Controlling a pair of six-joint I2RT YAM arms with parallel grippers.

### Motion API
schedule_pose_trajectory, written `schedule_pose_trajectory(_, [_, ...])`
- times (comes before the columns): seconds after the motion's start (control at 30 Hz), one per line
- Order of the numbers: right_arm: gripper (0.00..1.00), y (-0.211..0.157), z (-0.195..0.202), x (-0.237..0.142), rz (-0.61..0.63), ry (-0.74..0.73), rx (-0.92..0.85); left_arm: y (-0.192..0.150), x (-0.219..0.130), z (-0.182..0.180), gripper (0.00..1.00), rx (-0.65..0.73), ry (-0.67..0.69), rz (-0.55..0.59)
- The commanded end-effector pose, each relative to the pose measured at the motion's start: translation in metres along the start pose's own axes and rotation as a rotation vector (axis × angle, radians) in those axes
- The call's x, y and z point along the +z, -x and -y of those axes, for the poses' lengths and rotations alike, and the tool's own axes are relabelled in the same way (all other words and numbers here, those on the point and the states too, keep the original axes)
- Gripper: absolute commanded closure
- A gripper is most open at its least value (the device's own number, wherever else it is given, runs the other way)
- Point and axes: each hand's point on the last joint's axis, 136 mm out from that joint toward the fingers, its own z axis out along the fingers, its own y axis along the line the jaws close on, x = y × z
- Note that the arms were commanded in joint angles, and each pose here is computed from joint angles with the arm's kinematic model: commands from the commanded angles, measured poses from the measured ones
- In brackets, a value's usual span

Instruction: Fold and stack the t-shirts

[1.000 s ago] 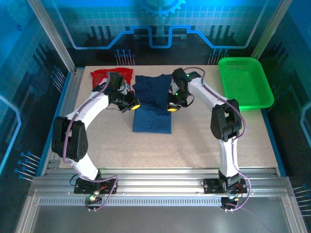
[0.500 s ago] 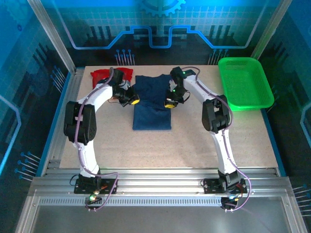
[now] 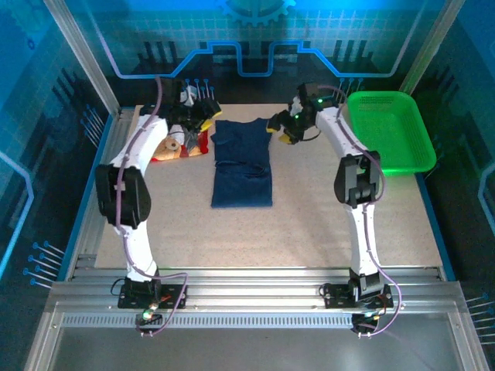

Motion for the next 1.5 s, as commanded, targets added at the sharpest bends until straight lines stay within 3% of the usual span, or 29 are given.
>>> schedule_pose_trajectory(0.0, [0.42,-0.041,-0.04,-0.051,0.0,0.018,-0.112,-0.031,-0.045,0.012,0.37,0.02,-0.013,-0.021])
schedule_pose_trajectory(0.1, [0.51,-0.093,-0.033,-0.045,-0.062,-0.001,-0.141,-0.069,-0.054,-0.01,0.37,0.003,0.008,-0.066])
schedule_pose_trajectory(0.17, [0.65,-0.126,-0.024,-0.031,-0.096,-0.009,-0.145,-0.095,-0.05,-0.027,0.38,0.005,0.035,-0.109])
schedule_pose_trajectory(0.27, [0.91,-0.155,-0.003,-0.002,-0.136,-0.05,-0.122,-0.118,-0.037,-0.05,0.49,-0.033,0.054,-0.158])
schedule_pose_trajectory(0.33, [1.0,-0.168,0.006,0.022,-0.163,-0.07,-0.107,-0.129,-0.024,-0.059,0.59,-0.034,0.063,-0.18])
schedule_pose_trajectory(0.5, [1.0,-0.167,0.023,0.062,-0.177,-0.125,-0.087,-0.146,0.012,-0.077,0.83,-0.028,0.13,-0.257])
schedule_pose_trajectory(0.8, [1.0,-0.131,0.053,0.089,-0.147,-0.202,-0.023,-0.152,0.063,-0.114,0.91,-0.083,0.254,-0.332])
schedule_pose_trajectory(1.0, [1.0,-0.091,0.053,0.098,-0.097,-0.177,0.016,-0.134,0.077,-0.112,0.86,-0.079,0.256,-0.276])
schedule_pose_trajectory(1.2, [0.98,-0.044,0.04,0.109,-0.037,-0.097,0.084,-0.093,0.092,-0.096,0.78,-0.028,0.261,-0.191])
schedule_pose_trajectory(1.37, [0.9,-0.002,0.003,0.094,0.052,-0.012,0.062,-0.048,0.094,-0.064,0.69,-0.028,0.207,-0.095])
schedule_pose_trajectory(1.47, [0.79,0.007,-0.012,0.076,0.071,0.019,0.037,-0.032,0.075,-0.038,0.57,-0.008,0.154,-0.043])
